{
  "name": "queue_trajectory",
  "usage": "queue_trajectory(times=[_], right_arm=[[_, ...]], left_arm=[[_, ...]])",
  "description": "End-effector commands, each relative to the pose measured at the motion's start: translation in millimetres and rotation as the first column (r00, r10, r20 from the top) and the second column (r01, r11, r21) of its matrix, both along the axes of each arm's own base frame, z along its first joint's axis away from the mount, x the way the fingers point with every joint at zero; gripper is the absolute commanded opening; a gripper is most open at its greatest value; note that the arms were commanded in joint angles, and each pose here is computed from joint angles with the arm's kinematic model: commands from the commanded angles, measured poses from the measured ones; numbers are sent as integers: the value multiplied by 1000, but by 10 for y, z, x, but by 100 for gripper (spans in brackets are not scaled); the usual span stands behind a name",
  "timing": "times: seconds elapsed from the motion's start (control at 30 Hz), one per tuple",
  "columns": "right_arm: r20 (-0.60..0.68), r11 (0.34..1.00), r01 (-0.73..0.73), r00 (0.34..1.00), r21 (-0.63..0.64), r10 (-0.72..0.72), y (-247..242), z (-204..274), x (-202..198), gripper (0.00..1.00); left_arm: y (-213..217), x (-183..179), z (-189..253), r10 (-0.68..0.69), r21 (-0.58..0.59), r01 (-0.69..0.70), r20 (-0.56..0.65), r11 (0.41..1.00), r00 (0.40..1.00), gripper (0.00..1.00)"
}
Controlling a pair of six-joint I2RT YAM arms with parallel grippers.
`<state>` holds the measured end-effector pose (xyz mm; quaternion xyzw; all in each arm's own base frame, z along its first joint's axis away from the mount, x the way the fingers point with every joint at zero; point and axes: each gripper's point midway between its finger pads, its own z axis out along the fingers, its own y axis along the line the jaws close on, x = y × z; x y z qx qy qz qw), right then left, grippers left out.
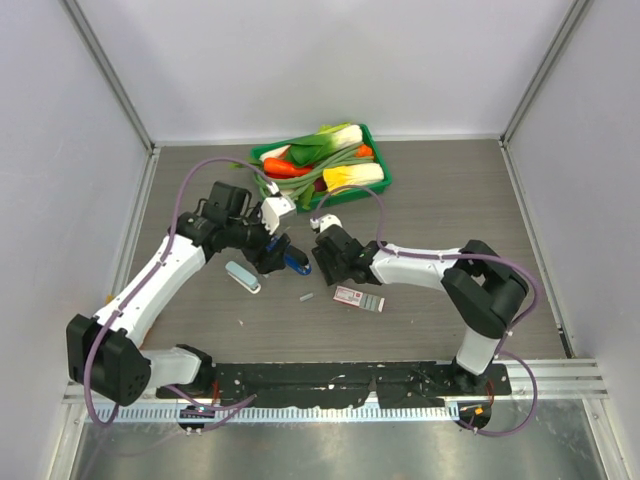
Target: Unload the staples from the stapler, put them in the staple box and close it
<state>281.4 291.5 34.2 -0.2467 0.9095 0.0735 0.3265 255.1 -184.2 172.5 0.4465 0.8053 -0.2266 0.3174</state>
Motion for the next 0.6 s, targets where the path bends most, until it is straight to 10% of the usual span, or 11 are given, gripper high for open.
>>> queue_trajectory(times=[0.0,0.27,0.57], right_arm=[[43,1000,-4,999,23,3,110,0,104,53],[17,1000,-5,1000,30,4,92,-113,37,46],[-15,997,8,1000,71,-7,107,-79,-43,17]], left_arm=[[-77,104,167,25,-53,-25,7,998,1000,77],[-58,145,208,38,-60,-38,9,997,999,79],[-67,214,217,61,-70,-59,24,996,998,79]])
